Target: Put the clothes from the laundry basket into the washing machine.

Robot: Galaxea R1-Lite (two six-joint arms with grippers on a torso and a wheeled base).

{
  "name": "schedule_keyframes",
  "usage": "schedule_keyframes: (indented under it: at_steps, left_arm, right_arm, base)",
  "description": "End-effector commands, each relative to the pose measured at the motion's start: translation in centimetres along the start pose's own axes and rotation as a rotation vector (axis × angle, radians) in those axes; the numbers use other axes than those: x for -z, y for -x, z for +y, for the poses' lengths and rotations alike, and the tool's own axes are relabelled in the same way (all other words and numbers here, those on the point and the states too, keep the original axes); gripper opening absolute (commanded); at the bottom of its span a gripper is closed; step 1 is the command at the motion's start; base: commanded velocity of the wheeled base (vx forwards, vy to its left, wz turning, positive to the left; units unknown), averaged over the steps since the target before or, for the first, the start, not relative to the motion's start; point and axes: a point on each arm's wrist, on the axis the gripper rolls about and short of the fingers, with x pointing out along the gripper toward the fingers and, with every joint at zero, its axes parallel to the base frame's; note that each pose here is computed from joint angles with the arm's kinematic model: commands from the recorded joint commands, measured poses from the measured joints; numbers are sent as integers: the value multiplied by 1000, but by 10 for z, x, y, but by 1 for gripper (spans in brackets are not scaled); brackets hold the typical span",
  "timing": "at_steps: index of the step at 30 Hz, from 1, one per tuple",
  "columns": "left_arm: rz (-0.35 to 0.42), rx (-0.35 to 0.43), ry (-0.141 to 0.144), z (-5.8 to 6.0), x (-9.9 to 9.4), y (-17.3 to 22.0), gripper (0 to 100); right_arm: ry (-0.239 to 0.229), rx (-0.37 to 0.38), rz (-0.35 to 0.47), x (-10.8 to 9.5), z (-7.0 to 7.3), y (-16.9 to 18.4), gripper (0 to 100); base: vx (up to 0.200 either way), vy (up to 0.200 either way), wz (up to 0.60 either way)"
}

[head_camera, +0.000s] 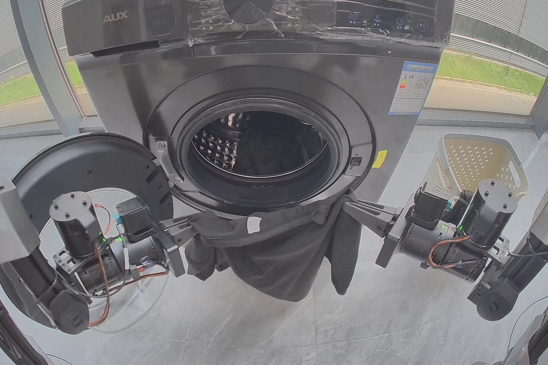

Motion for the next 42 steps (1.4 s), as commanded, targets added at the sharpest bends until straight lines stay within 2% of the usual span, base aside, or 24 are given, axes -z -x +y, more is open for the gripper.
schedule_keyframes:
  at_steps: [1,2,5,11,18,24,36,42]
  left_arm:
    - [-92,38,-29,-13,-25,31,0]
    - [-92,38,-29,-13,-25,31,0]
    - [-162,25,-35,-7,-41,26,0]
    - [-220,16,-34,-6,-54,28,0]
    - [-286,14,-56,-12,-69,43,0]
    - [-294,5,-51,-11,-71,46,0]
    - [-286,-7,-43,-9,-69,46,0]
    - [-285,-11,-42,-8,-69,46,0]
  right_arm:
    - [7,55,-23,-6,-5,7,0]
    - [7,55,-23,-6,-5,7,0]
    - [4,122,-18,-3,-8,6,0]
    - [5,156,-28,-5,-9,6,0]
    - [16,199,-76,-15,-8,3,0]
    - [27,192,-127,-26,-5,-2,0]
    - [34,186,-172,-36,-5,-6,0]
    - [40,168,-207,-46,1,-2,0]
  base:
    - [0,0,0]
    - [0,0,0]
    - [0,0,0]
    - [0,0,0]
    - [0,0,0]
    - [0,0,0]
    - [0,0,0]
    - [0,0,0]
